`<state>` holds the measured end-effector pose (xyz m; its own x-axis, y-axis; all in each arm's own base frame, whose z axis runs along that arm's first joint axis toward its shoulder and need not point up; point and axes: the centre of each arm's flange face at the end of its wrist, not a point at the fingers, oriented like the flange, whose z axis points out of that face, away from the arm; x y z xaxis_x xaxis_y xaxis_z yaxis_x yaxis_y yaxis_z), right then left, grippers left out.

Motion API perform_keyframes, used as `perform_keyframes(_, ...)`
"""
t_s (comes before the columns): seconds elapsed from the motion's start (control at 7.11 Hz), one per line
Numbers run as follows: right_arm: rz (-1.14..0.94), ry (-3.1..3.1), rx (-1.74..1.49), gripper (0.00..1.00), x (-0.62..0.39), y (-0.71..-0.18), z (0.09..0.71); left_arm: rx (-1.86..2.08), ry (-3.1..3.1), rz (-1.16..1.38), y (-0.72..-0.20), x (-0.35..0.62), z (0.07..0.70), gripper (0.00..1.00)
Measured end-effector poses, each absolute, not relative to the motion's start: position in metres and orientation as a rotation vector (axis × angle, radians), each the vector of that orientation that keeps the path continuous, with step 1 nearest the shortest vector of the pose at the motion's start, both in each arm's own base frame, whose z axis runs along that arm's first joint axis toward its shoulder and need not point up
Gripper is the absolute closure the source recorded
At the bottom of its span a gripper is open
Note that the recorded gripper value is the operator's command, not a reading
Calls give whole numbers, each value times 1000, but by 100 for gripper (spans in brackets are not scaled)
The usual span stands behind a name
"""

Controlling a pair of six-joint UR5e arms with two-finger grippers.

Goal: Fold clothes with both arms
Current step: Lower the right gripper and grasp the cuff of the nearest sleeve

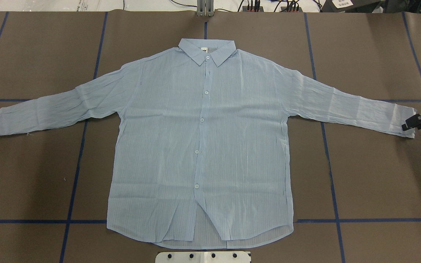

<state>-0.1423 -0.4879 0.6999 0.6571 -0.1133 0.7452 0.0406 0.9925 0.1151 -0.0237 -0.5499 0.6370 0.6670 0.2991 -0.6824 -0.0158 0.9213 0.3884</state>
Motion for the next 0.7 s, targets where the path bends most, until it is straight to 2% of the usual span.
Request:
perform_keyframes(0.14, -86, -849, 89, 70, -142, -487, 701, 369, 826, 182, -550, -24, 637, 1)
perform_keyframes(0.42, -85, -847, 87, 76, -141, -485, 703, 369, 826, 183, -550, -23, 636, 1)
perform_keyframes(0.56, -85, -846, 87, 85, -141, -485, 703, 369, 826, 184, -550, -23, 636, 1)
perform_keyframes(0.7, -85, -845, 86, 100, -141, -485, 704, 369, 826, 184, -551, -23, 636, 1)
